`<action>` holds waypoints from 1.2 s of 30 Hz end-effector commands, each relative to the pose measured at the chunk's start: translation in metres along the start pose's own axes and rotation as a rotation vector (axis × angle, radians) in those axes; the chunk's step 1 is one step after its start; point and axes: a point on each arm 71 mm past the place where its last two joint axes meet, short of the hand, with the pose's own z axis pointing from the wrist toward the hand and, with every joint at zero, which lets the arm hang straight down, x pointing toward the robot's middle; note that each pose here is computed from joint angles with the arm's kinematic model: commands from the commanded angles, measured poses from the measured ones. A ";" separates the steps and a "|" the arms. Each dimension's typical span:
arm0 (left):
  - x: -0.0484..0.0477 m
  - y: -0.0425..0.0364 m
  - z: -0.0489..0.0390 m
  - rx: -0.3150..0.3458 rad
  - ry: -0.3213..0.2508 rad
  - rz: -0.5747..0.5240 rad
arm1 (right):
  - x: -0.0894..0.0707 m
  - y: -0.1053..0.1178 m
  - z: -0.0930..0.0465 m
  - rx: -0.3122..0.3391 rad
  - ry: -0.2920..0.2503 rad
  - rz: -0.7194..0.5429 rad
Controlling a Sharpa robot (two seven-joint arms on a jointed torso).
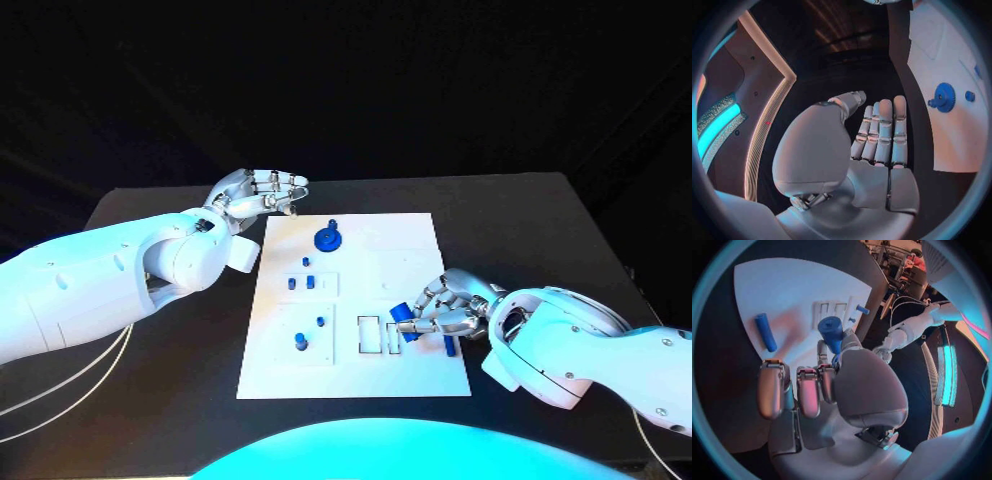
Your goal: Assemble the parts on the task board
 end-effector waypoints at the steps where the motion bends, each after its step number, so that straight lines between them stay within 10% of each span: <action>1: 0.0024 -0.0008 0.0005 0.005 0.016 -0.011 | 0.005 0.003 0.003 0.005 0.038 0.042; 12: 0.0033 -0.0009 0.0005 0.004 0.019 -0.012 | 0.030 0.009 0.022 0.017 0.111 0.026; 36: 0.0026 -0.0010 -0.0003 0.002 0.019 -0.012 | 0.040 0.016 0.039 0.021 0.086 -0.007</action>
